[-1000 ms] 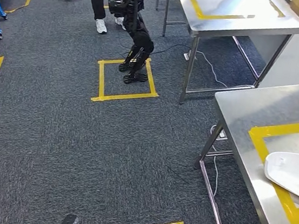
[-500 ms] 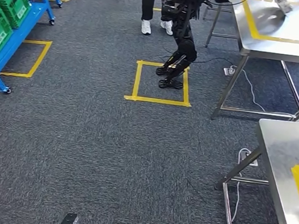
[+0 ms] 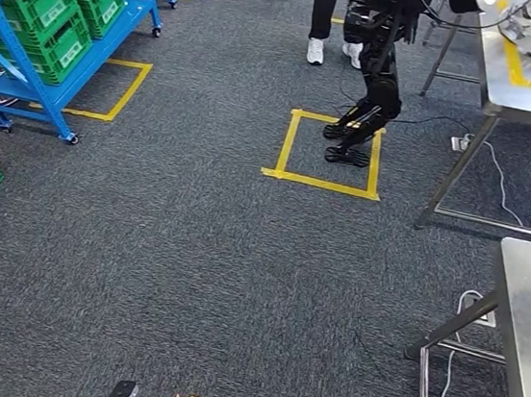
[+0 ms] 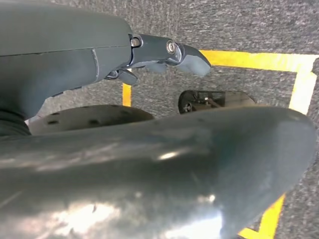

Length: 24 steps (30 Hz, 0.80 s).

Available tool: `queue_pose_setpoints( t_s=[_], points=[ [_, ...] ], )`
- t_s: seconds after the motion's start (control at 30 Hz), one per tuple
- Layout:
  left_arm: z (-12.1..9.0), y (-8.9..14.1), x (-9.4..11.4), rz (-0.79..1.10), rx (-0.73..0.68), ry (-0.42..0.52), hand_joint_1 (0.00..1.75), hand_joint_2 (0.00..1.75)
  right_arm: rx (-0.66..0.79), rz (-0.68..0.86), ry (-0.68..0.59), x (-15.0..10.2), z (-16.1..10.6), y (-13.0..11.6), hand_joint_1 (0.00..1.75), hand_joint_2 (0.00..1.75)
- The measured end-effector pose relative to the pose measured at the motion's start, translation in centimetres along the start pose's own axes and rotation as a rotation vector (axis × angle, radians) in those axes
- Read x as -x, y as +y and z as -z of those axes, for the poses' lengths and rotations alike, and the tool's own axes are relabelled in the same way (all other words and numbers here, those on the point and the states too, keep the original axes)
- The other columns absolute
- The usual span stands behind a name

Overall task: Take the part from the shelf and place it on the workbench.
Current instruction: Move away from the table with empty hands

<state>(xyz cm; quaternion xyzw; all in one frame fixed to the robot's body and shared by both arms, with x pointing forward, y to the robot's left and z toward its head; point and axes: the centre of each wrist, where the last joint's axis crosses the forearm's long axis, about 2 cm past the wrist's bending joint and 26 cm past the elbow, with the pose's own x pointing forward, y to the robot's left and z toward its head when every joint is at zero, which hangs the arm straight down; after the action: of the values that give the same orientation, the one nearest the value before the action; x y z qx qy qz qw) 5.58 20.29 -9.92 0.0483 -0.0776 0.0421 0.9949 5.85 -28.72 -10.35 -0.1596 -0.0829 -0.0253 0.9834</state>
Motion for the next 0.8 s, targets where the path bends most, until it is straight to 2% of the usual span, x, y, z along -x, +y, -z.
queue_pose_setpoints(
  t_s=[0.17,0.8],
  points=[
    [-0.02,-0.08,-0.07,-0.021,0.02,-0.055,0.0,0.0,-0.001,-0.006,0.0,-0.2,-0.04,0.1,0.0,1.75],
    [-0.02,-0.03,-0.01,-0.04,0.015,-0.043,0.0,0.0,-0.005,-0.002,0.011,0.04,-0.12,0.2,0.0,1.75]
  ],
)
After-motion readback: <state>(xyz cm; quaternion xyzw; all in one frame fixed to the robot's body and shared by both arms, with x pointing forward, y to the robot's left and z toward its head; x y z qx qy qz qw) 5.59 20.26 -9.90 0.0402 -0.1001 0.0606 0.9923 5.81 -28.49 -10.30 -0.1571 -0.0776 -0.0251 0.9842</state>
